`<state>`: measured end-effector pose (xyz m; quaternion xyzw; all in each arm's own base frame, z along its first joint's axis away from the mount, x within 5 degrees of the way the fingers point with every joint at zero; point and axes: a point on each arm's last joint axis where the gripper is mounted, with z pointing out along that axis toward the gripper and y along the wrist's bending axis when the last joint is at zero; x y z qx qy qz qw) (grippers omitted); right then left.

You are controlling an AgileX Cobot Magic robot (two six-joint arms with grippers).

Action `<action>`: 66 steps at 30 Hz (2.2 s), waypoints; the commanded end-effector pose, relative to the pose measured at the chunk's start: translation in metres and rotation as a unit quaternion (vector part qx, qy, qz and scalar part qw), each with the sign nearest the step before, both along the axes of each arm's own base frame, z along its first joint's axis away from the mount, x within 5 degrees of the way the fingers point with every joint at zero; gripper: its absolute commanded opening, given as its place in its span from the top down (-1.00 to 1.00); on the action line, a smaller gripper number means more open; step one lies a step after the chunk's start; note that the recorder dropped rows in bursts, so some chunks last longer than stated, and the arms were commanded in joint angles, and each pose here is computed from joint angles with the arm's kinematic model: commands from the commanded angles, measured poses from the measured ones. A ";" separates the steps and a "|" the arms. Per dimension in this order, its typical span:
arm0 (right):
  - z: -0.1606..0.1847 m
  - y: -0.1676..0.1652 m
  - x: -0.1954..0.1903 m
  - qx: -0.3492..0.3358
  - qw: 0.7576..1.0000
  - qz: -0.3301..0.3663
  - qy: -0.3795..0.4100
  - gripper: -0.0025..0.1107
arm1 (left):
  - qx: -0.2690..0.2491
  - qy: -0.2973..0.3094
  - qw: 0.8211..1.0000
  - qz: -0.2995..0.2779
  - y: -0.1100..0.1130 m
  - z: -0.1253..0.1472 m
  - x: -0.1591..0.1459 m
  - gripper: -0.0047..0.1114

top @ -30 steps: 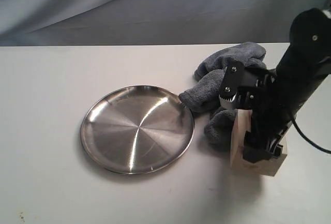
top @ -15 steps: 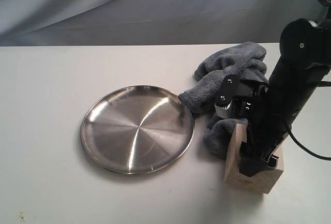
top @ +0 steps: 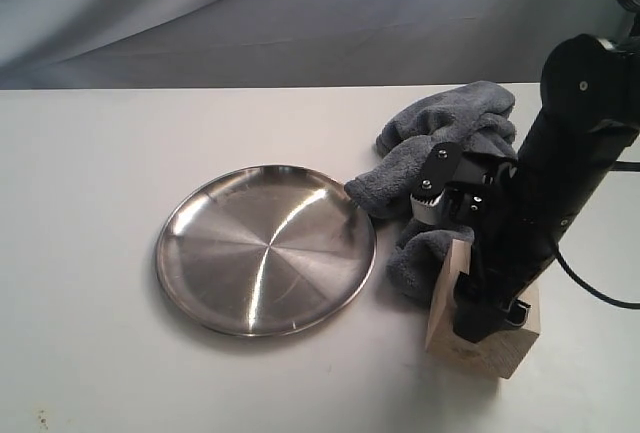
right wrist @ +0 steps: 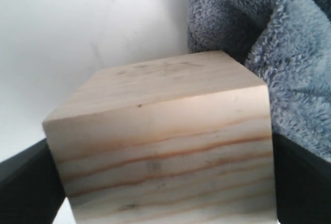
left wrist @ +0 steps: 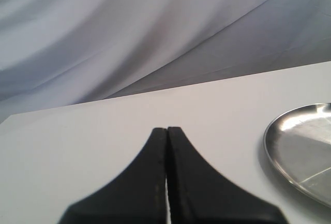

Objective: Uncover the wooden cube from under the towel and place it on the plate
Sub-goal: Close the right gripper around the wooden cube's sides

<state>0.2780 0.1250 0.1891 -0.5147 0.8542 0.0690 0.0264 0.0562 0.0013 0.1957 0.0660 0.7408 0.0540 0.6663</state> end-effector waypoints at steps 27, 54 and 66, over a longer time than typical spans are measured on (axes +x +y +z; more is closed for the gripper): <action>0.012 -0.006 -0.008 -0.051 0.999 0.002 0.006 -0.54 | -0.005 -0.006 1.000 -0.001 0.000 0.001 0.000 0.92; 0.004 -0.004 -0.011 -0.020 0.999 -0.013 -0.029 -0.46 | -0.005 -0.006 1.000 -0.001 0.000 0.001 0.000 0.92; -0.001 -0.002 -0.014 -0.017 1.000 -0.016 0.002 -0.43 | -0.005 -0.006 1.000 -0.001 0.000 0.001 0.000 0.92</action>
